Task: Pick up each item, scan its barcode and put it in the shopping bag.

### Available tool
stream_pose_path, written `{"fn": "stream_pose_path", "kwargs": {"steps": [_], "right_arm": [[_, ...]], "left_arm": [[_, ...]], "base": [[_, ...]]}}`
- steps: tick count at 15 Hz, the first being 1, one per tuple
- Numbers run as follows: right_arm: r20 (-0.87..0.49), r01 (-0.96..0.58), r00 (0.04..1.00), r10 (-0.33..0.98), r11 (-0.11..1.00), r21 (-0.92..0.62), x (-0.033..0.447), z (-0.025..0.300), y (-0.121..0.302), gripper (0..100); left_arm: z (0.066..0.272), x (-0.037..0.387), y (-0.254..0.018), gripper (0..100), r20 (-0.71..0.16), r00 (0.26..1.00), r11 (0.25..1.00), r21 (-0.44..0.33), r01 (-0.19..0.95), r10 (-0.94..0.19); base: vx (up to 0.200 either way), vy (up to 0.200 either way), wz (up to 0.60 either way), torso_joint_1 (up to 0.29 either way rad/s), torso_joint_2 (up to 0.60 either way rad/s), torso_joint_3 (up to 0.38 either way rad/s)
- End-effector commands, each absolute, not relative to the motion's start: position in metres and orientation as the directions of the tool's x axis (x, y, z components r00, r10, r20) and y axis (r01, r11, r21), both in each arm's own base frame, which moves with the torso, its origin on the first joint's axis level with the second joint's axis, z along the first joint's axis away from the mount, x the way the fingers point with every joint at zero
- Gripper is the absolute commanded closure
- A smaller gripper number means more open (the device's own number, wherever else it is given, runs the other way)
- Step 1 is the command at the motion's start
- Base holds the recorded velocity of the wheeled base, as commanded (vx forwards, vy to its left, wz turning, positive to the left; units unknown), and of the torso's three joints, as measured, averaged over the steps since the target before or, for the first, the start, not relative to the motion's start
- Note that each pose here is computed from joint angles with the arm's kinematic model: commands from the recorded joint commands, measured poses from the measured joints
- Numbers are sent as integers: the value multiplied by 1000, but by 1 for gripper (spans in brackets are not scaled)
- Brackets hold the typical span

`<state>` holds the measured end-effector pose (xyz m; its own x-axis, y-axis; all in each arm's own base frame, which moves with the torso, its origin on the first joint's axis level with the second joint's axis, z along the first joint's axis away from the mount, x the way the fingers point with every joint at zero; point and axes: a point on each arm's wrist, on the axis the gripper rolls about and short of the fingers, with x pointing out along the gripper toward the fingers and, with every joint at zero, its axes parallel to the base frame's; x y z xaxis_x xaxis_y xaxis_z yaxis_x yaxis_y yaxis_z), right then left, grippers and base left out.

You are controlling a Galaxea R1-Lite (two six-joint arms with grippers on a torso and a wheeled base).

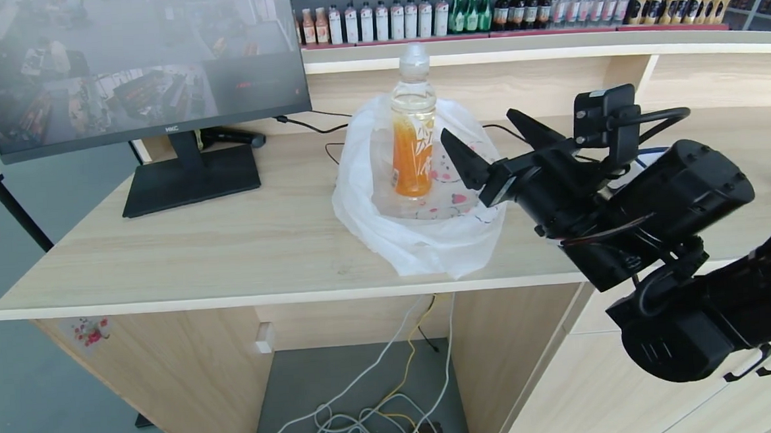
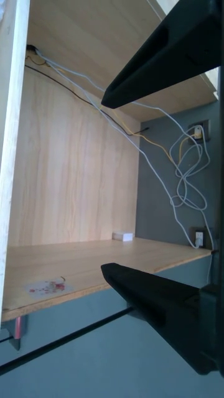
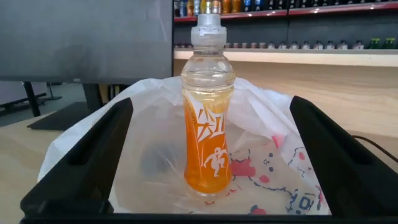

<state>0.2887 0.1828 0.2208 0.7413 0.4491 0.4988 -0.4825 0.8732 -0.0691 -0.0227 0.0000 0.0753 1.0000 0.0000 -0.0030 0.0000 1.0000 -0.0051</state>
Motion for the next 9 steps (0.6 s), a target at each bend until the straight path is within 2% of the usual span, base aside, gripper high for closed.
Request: {"fn": "stream_pose_path", "kwargs": {"steps": [1,4,9], "right_arm": [[523,-490,724,450,869,-71,281,230,183,0],[489,-492,740,462,867,-75,286,217,188,0],[469,-513,738,485,855,-77,277,213,191,0]], "left_arm": [[75,-23,0,0,-3,1000,1000,-5,0,0],[75,-23,0,0,-3,1000,1000,-9,-2,2],[75,-23,0,0,-3,1000,1000,-11,-2,2]], "base": [[0,0,0,0,0,0],[0,0,0,0,0,0],[0,-200,0,11,5,4]]}}
